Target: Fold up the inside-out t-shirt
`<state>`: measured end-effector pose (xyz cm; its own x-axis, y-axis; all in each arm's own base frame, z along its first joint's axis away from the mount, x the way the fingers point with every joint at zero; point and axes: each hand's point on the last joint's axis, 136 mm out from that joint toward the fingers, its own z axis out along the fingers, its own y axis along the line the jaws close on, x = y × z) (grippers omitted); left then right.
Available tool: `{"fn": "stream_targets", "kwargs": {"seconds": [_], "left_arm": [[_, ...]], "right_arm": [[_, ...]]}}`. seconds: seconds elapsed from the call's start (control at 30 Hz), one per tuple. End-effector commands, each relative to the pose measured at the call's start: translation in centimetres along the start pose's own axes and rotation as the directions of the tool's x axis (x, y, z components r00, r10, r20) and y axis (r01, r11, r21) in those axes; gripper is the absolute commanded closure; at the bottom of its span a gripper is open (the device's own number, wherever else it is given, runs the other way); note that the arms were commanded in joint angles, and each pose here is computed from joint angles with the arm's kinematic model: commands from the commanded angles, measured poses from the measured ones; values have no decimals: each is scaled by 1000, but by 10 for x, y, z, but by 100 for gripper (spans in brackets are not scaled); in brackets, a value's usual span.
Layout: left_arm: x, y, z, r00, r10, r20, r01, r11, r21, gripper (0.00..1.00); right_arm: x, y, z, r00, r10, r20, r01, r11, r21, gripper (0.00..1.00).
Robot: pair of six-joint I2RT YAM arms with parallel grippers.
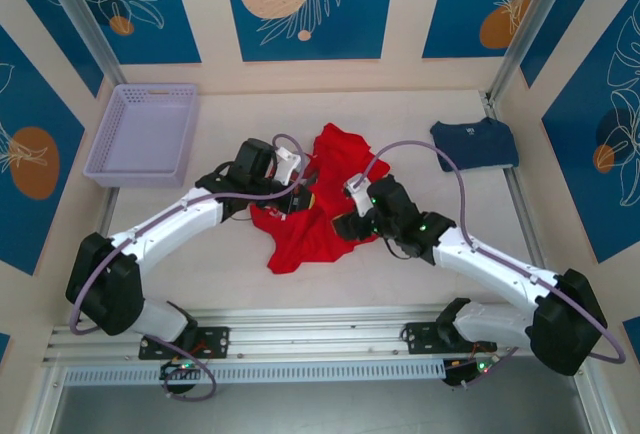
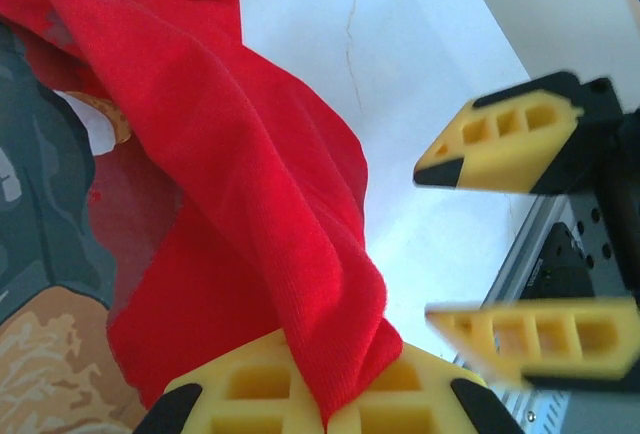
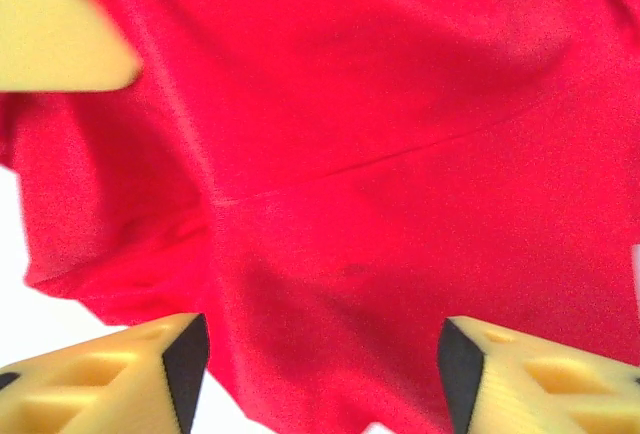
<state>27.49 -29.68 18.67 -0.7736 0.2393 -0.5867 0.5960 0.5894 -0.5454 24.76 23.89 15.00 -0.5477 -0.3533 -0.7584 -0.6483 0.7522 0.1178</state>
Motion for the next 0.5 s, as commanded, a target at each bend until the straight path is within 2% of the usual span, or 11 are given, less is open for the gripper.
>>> {"fn": "stream_targets", "kwargs": {"seconds": [0.0, 0.17, 0.27, 0.37, 0.47], "left_arm": [[-9, -18, -9, 1000, 2, 8, -3, 998, 55, 100], [-10, -22, -13, 1000, 9, 18, -10, 998, 66, 100], [-11, -20, -15, 1000, 14, 24, -16, 999, 49, 100], [-11, -11, -18, 999, 20, 28, -20, 1000, -11, 100], [-13, -5, -20, 999, 33, 38, -31, 998, -53, 100]], "right_arm": [[-11, 11, 8, 997, -40, 65, 42, 999, -27, 27], [-21, 5, 39, 996, -48, 78, 45, 998, 32, 22], [-22, -6, 55, 997, -49, 60, 43, 995, 93, 25], [-15, -17, 52, 999, -42, 23, 39, 990, 133, 44], [-9, -20, 40, 999, -8, 32, 5, 996, 85, 66]]}}
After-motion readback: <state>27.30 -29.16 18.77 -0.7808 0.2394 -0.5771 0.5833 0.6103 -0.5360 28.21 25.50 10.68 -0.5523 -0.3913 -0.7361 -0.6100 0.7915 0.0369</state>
